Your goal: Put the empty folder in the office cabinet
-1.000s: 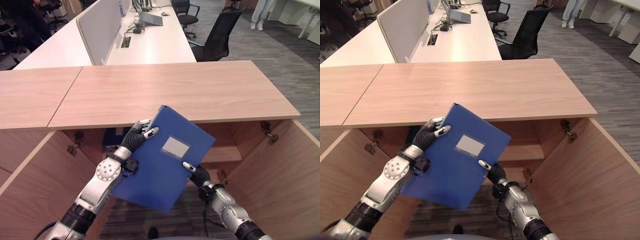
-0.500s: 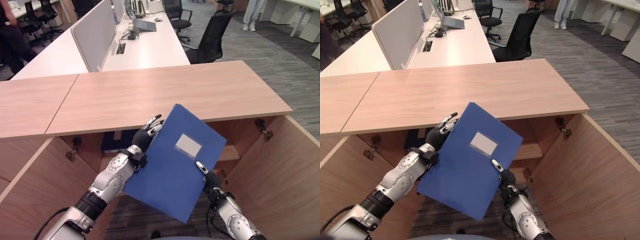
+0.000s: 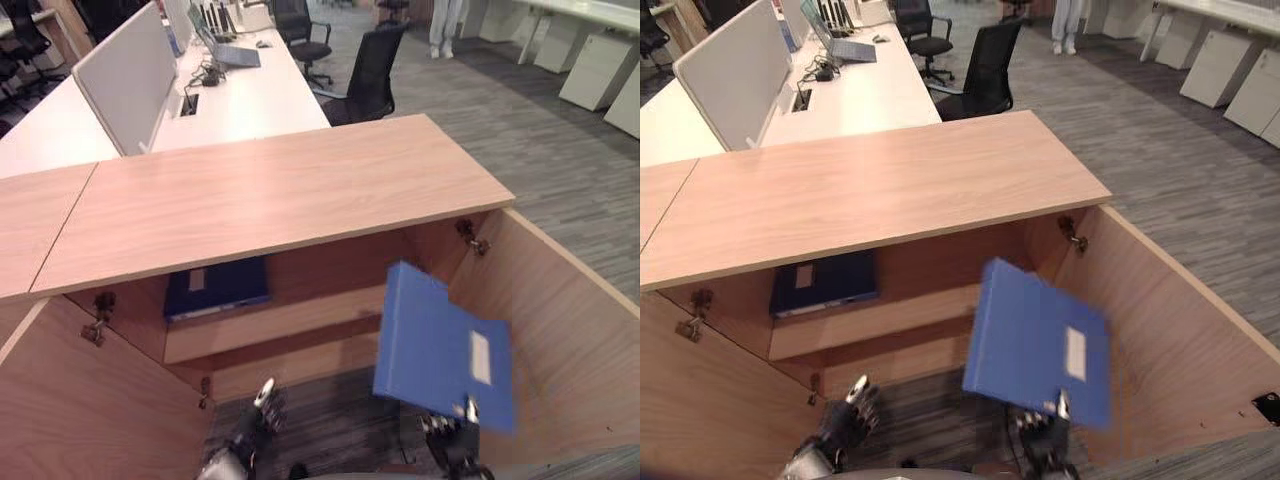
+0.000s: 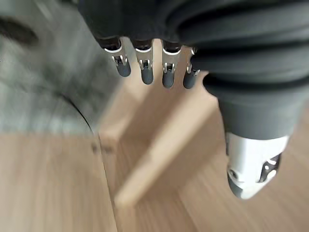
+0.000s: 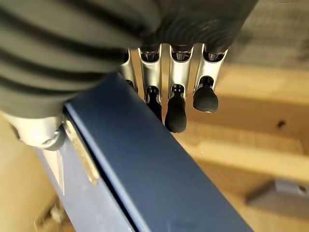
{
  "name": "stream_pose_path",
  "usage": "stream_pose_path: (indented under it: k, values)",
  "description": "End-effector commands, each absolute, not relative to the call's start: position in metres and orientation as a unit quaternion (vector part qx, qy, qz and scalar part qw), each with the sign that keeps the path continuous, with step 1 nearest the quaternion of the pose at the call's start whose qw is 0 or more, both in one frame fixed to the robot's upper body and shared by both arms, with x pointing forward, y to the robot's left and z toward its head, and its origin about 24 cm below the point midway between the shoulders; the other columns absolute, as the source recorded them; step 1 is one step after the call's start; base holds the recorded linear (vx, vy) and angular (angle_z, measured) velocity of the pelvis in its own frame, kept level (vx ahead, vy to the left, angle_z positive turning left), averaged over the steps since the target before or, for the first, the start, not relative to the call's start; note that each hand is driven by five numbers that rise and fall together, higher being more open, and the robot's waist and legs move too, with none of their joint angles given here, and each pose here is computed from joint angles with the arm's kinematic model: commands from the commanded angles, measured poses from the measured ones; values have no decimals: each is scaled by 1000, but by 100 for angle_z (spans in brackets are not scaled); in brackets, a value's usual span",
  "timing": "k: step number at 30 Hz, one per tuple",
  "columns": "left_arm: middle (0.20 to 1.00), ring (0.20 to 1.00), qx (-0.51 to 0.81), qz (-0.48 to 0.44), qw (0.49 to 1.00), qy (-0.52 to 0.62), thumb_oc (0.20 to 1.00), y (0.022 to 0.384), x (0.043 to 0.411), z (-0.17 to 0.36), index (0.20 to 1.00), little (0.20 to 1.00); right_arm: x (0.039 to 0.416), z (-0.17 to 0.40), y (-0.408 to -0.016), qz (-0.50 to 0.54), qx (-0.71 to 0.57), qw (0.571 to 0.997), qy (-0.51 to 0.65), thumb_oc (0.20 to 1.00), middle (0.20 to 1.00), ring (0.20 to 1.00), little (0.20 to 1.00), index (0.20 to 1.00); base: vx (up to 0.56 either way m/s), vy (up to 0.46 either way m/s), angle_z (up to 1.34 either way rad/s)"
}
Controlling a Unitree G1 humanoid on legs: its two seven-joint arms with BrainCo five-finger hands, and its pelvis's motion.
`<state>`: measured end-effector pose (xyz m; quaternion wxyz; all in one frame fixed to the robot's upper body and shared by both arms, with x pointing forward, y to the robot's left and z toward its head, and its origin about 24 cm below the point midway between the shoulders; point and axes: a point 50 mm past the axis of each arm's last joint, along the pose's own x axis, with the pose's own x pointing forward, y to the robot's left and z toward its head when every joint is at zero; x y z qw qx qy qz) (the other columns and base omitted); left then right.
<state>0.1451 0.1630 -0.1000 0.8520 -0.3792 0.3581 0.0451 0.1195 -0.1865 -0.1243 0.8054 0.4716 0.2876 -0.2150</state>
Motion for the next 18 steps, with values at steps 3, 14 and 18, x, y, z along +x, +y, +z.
stream_pose_path:
  k: [3,14,18]
  values:
    - [1000,1000,-389,8,859,334,1000,143,168,-98,1000,1000,96,-160,-216,-263,380,772,436,200,200,200,200,200,2,-50,17]
    - [1000,1000,-384,7,867,318,1000,138,186,-92,1000,1000,169,-130,-217,-227,405,822,330,200,200,200,200,200,-47,18,23]
    - [1000,1000,-383,18,865,324,1000,143,178,-96,1000,1000,178,-124,-210,-203,406,833,316,200,200,200,200,200,136,74,-10]
